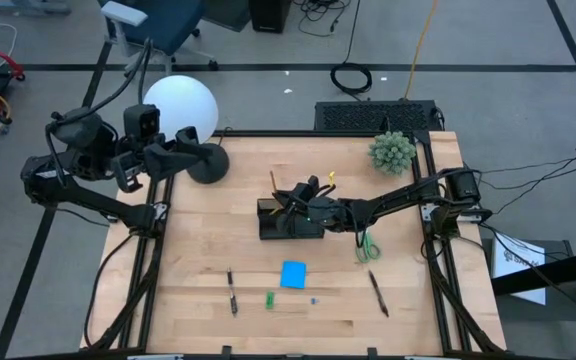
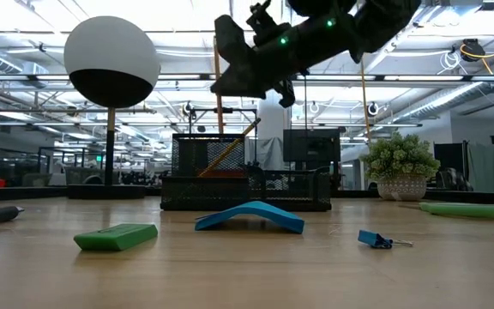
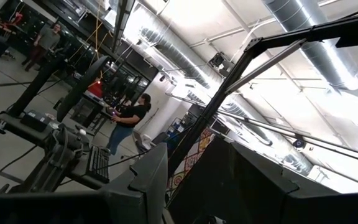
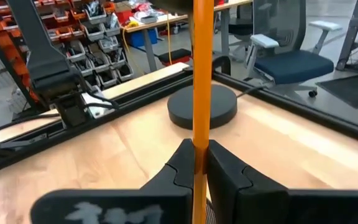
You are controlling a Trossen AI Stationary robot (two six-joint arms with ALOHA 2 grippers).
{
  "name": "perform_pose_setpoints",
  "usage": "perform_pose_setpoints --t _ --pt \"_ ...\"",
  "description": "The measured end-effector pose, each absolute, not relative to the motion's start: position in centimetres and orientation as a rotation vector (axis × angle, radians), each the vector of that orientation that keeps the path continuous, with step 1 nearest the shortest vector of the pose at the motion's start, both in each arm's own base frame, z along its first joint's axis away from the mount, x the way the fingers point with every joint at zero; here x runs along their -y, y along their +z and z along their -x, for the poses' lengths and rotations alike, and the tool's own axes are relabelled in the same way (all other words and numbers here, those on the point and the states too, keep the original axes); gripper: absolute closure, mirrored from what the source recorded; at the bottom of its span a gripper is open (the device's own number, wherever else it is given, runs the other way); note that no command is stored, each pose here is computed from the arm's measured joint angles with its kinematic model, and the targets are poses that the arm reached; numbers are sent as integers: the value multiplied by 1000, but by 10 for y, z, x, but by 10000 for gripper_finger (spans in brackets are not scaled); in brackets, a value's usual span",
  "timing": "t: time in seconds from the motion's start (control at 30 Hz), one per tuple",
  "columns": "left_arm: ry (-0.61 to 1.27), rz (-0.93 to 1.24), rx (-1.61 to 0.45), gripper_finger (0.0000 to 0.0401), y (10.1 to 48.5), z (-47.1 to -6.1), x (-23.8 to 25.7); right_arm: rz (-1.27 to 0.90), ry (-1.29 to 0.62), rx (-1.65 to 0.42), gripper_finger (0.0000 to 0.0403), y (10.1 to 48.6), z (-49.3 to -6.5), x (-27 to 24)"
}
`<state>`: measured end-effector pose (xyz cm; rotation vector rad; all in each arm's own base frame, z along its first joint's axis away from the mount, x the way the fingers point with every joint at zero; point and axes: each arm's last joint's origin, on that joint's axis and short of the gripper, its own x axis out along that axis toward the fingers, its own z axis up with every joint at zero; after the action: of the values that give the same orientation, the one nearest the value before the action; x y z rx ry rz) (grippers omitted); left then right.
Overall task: Pick and place office supplies into organizer
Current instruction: Put the orange pencil into the black desk organizer
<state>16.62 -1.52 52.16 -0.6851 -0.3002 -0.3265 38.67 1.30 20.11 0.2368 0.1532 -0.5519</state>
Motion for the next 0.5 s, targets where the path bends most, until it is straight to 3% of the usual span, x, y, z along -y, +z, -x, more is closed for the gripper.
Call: perform_pose_setpoints --t 0.5 --pt "-323 687 301 235 522 -166 15 -257 -528 -172 392 192 -382 -5"
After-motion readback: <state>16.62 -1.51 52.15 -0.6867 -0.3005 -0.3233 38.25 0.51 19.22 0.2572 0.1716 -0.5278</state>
